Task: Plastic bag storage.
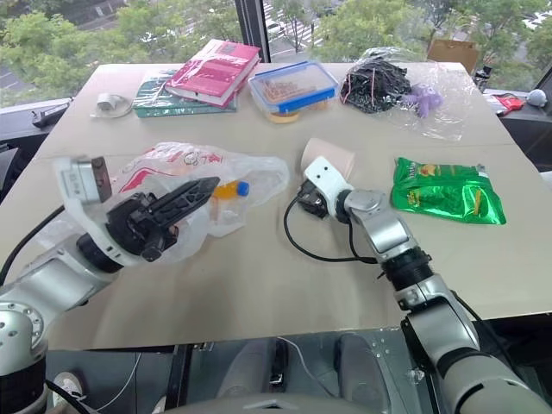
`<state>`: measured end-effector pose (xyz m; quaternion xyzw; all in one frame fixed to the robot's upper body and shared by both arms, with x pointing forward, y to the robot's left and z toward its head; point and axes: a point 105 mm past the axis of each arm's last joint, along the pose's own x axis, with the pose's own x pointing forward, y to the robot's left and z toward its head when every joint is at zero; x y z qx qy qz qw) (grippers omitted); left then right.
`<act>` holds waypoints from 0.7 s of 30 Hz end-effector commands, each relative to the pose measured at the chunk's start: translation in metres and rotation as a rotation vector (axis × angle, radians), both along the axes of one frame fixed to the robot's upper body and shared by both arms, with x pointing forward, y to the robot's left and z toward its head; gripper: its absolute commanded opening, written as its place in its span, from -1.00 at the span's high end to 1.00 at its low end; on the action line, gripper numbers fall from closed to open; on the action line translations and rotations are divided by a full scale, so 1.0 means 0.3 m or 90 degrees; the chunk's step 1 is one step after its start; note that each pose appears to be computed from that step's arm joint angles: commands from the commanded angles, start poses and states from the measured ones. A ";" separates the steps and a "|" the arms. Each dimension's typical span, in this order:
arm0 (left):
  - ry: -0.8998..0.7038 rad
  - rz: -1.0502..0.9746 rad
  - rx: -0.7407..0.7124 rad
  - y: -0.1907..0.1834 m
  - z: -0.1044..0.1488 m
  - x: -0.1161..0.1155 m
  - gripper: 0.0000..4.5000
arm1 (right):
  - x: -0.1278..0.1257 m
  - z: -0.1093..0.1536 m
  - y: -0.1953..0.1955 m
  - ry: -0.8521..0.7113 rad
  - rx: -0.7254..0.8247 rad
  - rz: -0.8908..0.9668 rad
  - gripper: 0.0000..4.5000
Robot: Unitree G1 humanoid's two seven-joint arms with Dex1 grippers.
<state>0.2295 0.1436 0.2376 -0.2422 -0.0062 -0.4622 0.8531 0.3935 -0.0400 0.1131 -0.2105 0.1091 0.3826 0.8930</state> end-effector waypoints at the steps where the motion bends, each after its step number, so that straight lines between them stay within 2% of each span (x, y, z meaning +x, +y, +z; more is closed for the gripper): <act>1: -0.029 -0.008 0.014 -0.018 0.030 -0.022 1.00 | 0.039 -0.011 -0.038 -0.049 -0.057 -0.014 0.44; 2: -0.030 -0.006 0.014 -0.019 0.032 -0.021 1.00 | 0.044 -0.004 -0.044 -0.070 -0.074 -0.008 0.62; 3: -0.030 -0.004 0.015 -0.019 0.034 -0.021 1.00 | 0.044 0.003 -0.047 -0.086 -0.088 0.000 0.90; 4: -0.030 -0.003 0.015 -0.019 0.035 -0.021 1.00 | 0.041 0.008 -0.048 -0.096 -0.097 0.009 0.99; 7: -0.028 -0.002 0.017 -0.022 0.034 -0.021 1.00 | 0.022 0.036 -0.063 -0.134 -0.126 0.040 0.99; 10: -0.026 -0.001 0.014 -0.022 0.041 -0.016 1.00 | -0.037 0.114 -0.073 -0.158 -0.078 0.090 0.99; 13: -0.023 0.000 -0.020 -0.015 0.059 -0.004 1.00 | -0.204 0.250 -0.056 -0.142 0.055 0.214 0.99; 15: -0.026 0.002 -0.025 -0.012 0.066 -0.001 1.00 | -0.306 0.289 -0.031 -0.113 0.101 0.291 0.99; 18: -0.043 -0.007 -0.039 -0.014 0.090 -0.005 1.00 | -0.443 0.290 0.028 -0.052 0.122 0.403 0.99; 21: -0.055 -0.041 -0.039 -0.018 0.108 -0.033 1.00 | -0.475 0.256 0.091 -0.036 0.103 0.445 0.99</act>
